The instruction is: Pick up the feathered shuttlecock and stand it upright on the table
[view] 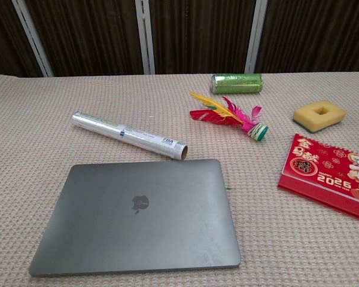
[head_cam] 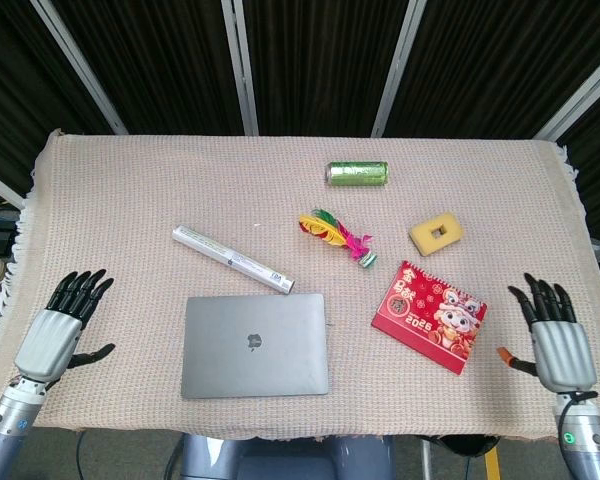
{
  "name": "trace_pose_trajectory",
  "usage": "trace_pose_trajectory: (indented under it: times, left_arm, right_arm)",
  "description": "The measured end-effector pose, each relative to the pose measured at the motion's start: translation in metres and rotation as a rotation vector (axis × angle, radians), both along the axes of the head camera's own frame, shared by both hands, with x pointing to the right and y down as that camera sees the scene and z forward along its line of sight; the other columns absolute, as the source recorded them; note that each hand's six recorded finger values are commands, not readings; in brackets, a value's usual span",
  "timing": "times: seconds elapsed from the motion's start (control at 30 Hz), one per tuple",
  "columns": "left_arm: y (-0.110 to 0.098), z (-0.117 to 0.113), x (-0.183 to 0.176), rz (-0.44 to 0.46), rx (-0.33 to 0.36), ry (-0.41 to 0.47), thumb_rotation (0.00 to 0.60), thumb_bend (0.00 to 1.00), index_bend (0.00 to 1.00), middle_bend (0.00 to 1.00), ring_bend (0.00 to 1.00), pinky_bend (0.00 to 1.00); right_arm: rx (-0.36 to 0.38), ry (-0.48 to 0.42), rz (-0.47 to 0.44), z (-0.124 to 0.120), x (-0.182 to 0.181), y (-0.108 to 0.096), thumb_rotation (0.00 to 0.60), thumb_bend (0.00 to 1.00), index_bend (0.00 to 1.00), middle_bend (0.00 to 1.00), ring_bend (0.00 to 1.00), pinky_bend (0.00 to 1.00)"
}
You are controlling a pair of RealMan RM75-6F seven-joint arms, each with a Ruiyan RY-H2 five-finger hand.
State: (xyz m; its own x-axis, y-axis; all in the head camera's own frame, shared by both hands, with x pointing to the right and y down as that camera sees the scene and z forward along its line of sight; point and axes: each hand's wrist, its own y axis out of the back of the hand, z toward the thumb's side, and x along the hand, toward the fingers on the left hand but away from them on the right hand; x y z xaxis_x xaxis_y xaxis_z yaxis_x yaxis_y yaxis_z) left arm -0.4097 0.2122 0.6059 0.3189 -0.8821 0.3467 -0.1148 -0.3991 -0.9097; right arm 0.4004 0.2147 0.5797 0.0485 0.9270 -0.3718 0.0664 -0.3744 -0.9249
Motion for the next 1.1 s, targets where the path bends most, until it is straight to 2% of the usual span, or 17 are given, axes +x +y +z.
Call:
trace_pose_trajectory:
  times: [0.1,0.2,0.5,0.7,0.93,1.1]
  left_arm:
    - [-0.002,0.002,-0.001,-0.005,-0.013,0.009,0.600,0.02,0.00,0.00,0.00,0.00]
    - [-0.004,0.005,-0.004,-0.015,-0.031,0.009,0.600,0.02,0.00,0.00,0.00,0.00]
    - [-0.010,0.010,-0.007,-0.038,-0.040,0.004,0.600,0.02,0.00,0.00,0.00,0.00]
    - [-0.012,0.021,-0.007,-0.049,-0.081,-0.004,0.600,0.02,0.00,0.00,0.00,0.00]
    - [-0.017,0.031,-0.009,-0.065,-0.116,-0.006,0.600,0.02,0.00,0.00,0.00,0.00]
    - [-0.020,0.037,-0.017,-0.094,-0.131,-0.019,0.600,0.03,0.00,0.00,0.00,0.00]
  right_arm:
    - [0.011,-0.044,-0.071,0.011,-0.030,-0.011,0.600,0.14,0.27,0.00,0.00,0.00]
    - [0.012,-0.045,-0.152,0.022,-0.059,-0.025,0.600,0.14,0.29,0.00,0.00,0.00]
    - [-0.040,-0.073,-0.317,0.060,-0.137,-0.075,0.600,0.14,0.30,0.00,0.00,0.00]
    - [-0.063,-0.064,-0.351,0.088,-0.175,-0.112,0.600,0.14,0.30,0.00,0.00,0.00]
    - [-0.084,-0.039,-0.365,0.114,-0.201,-0.141,0.600,0.14,0.30,0.00,0.00,0.00]
    - [-0.114,0.000,-0.365,0.135,-0.205,-0.157,0.600,0.14,0.28,0.00,0.00,0.00]
